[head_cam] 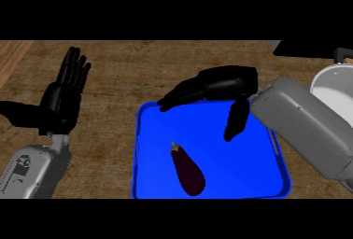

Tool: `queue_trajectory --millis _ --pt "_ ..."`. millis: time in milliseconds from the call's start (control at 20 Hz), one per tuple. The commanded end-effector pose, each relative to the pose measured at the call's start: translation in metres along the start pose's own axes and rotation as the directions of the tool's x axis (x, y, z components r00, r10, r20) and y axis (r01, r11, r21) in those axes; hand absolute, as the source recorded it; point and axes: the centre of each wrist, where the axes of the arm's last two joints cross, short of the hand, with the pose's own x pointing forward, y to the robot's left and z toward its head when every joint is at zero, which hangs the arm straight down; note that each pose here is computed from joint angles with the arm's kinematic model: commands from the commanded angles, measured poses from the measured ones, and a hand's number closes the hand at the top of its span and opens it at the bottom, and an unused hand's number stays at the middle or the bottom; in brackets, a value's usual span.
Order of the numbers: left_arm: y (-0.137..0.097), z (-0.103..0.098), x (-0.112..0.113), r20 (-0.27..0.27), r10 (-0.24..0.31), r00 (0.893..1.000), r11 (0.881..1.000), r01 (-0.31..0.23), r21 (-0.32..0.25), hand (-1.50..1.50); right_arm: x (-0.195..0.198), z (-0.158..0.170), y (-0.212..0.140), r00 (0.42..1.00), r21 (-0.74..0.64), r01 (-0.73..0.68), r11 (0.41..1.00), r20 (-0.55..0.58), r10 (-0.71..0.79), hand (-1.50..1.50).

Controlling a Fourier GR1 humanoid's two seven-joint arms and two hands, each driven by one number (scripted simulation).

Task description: Pick the eggplant from the tray and place it in the pot

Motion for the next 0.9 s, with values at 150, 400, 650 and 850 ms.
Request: queue_trajectory --millis 150,400,650,850 --pt "0.012 -0.001 -0.013 -0.018 -0.001 1.000 1.000 0.001 0.030 0.00 -0.004 -0.041 0.005 0.998 0.265 -0.053 0.963 0.050 0.041 -1.50" --pt "0.044 -0.002 -0.001 -0.033 -0.016 0.999 0.999 0.018 0.051 0.00 0.000 -0.059 0.026 0.997 0.325 -0.078 0.943 0.015 0.077 -1.50" --pt "0.027 0.004 -0.002 -0.024 0.000 1.000 0.999 0.002 0.048 0.00 -0.021 -0.069 0.053 0.998 0.385 -0.041 0.922 -0.030 0.057 -1.50" --pt "0.008 0.004 -0.015 -0.022 -0.021 1.000 0.999 0.021 0.036 0.00 -0.026 -0.079 0.063 0.998 0.399 -0.057 0.915 -0.012 0.068 -1.50"
